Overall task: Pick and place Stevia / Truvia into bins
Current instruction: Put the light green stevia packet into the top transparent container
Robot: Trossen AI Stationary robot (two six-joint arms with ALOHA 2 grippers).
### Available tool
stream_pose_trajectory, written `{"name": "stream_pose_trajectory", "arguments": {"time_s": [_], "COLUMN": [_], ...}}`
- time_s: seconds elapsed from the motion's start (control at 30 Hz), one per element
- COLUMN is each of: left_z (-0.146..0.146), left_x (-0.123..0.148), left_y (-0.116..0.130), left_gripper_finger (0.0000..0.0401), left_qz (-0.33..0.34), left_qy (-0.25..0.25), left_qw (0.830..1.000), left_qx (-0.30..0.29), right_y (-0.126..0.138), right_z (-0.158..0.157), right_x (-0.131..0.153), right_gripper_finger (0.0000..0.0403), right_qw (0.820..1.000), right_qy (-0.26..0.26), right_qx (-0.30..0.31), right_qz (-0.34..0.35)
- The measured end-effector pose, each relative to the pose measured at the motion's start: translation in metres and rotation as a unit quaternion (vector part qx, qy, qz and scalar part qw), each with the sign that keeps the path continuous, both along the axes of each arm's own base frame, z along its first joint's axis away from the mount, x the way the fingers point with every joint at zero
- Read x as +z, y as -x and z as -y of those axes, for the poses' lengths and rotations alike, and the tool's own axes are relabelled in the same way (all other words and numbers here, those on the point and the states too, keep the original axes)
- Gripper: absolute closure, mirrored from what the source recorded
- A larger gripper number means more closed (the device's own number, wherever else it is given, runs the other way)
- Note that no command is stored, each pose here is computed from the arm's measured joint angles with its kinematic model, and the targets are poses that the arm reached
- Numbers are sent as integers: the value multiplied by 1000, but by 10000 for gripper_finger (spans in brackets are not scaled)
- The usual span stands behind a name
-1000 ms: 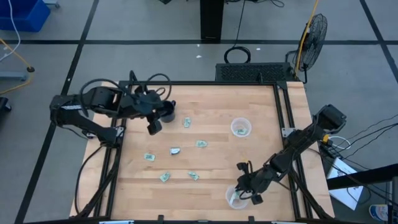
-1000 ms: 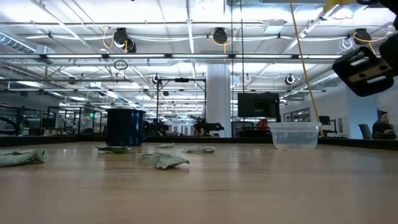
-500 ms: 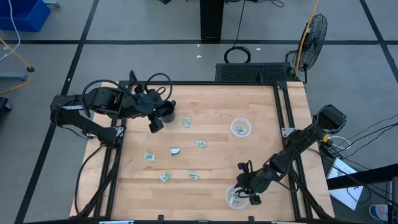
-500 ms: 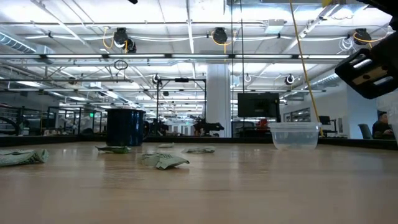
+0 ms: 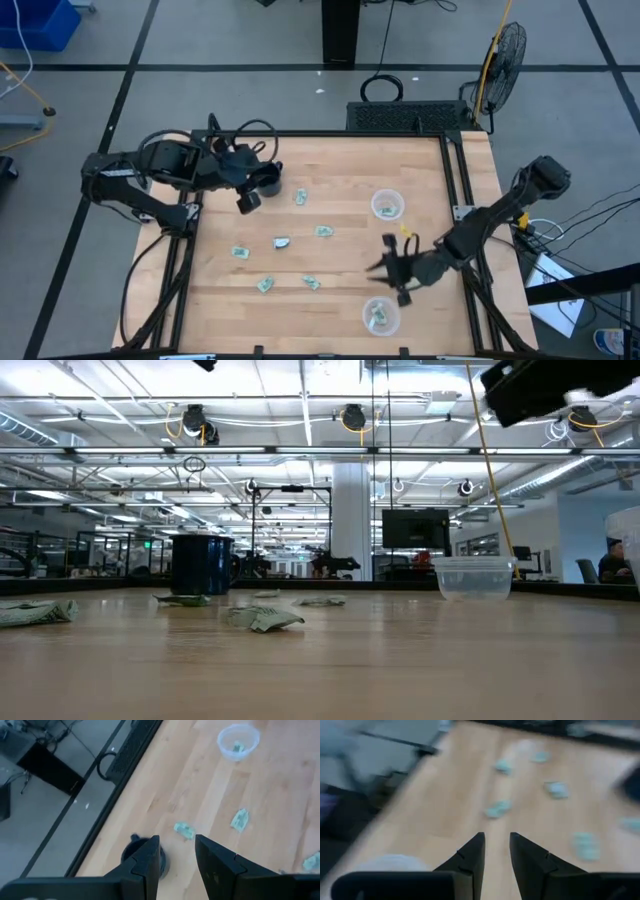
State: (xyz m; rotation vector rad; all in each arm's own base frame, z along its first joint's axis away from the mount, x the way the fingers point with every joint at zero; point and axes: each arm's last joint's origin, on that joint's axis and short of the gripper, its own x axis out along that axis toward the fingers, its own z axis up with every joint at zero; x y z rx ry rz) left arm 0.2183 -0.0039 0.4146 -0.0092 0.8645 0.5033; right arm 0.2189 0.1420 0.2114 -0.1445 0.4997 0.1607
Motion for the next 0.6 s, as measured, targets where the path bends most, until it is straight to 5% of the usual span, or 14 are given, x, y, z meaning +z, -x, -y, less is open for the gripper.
{"name": "stream_pose_trajectory", "arguments": {"time_s": [0.2, 0.4, 0.6], "left_z": [0, -1, 8], "left_x": [-12, -12, -64], "left_y": [24, 43, 58], "left_gripper_finger": [270, 270, 270], "left_qz": [-123, -91, -30], "left_qy": [21, -9, -12], "left_qw": [992, 994, 999], "left_qx": [31, 57, 7], "right_y": [-20, -40, -57], "right_z": [44, 93, 121], "right_x": [0, -7, -34], "right_gripper_finger": [314, 312, 306], "right_qw": [997, 994, 992], "right_qy": [37, -11, -11], "right_qx": [-72, -105, -93], "right_qz": [-3, -34, -79]}}
